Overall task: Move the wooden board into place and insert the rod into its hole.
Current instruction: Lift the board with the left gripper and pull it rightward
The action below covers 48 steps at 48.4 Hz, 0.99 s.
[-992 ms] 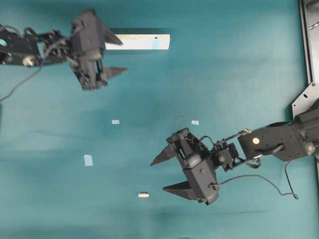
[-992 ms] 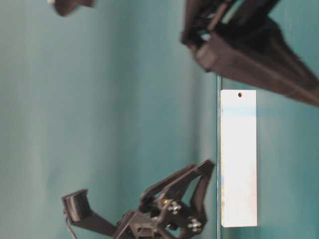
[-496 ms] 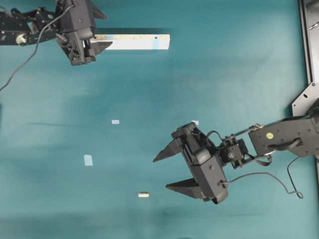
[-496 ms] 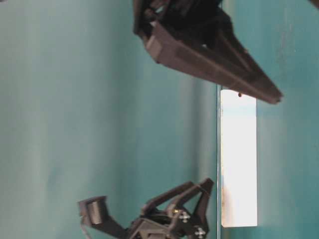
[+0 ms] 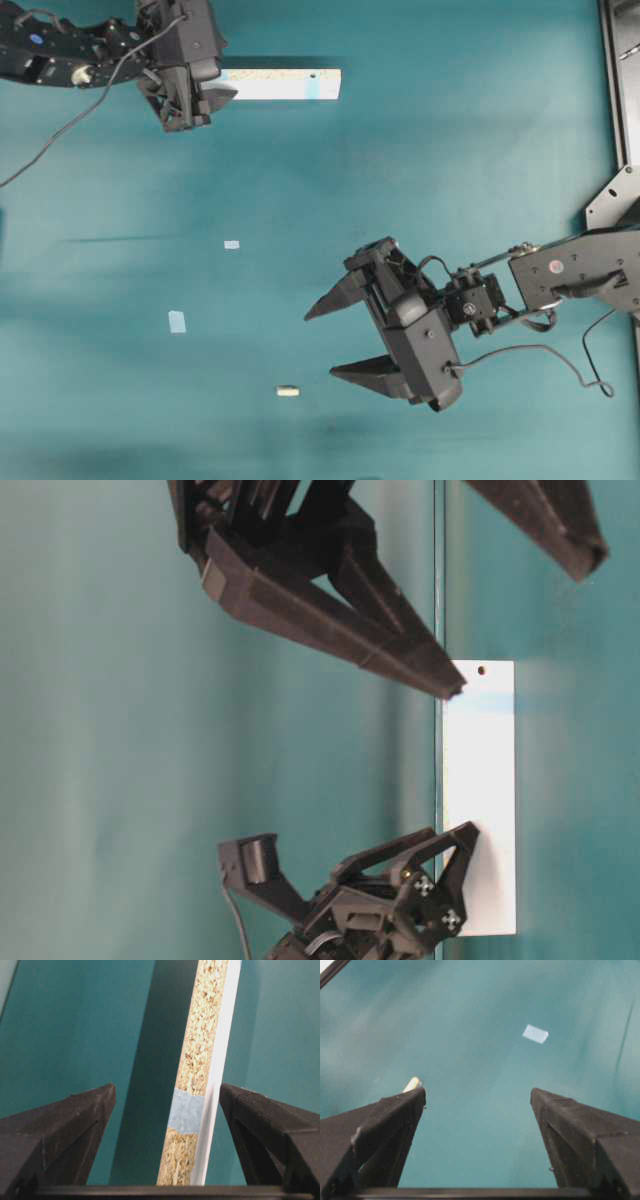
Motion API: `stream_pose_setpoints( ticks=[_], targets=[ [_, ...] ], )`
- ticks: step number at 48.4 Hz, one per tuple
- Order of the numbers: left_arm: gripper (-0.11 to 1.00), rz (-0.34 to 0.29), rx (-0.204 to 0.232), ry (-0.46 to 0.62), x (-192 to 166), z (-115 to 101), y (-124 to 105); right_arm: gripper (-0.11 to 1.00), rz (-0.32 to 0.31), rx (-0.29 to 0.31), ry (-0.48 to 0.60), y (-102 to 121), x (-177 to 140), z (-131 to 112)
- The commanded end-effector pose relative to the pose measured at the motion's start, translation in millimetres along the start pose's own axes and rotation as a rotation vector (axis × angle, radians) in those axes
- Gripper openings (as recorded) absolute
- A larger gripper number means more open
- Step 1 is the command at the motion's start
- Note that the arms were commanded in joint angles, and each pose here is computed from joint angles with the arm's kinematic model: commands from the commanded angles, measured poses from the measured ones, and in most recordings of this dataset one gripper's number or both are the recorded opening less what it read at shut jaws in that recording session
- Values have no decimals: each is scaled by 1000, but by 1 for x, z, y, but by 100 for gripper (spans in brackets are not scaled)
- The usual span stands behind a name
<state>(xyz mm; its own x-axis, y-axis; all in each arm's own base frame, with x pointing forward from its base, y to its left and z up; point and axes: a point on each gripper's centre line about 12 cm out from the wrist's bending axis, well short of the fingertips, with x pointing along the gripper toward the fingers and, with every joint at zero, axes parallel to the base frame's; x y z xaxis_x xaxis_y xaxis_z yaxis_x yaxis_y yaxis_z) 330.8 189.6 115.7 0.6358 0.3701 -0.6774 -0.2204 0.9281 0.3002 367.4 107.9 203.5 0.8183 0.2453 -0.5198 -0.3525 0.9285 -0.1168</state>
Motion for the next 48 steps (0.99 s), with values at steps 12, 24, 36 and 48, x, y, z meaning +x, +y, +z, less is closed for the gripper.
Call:
stream_pose_setpoints(
  ticks=[12, 24, 36, 48],
  targets=[
    [91, -32, 21, 23, 16, -4, -13, 99, -4, 0, -37, -1, -7, 15],
    [88, -38, 21, 38, 21, -9, -16, 99, -4, 0, -44, -1, -7, 19],
    [35, -41, 18, 45, 22, -12, -17, 99, -7, 1, -26, -2, -8, 21],
    [22, -30, 13, 35, 22, -12, -14, 99, -11, 1, -24, -3, -9, 25]
  ],
)
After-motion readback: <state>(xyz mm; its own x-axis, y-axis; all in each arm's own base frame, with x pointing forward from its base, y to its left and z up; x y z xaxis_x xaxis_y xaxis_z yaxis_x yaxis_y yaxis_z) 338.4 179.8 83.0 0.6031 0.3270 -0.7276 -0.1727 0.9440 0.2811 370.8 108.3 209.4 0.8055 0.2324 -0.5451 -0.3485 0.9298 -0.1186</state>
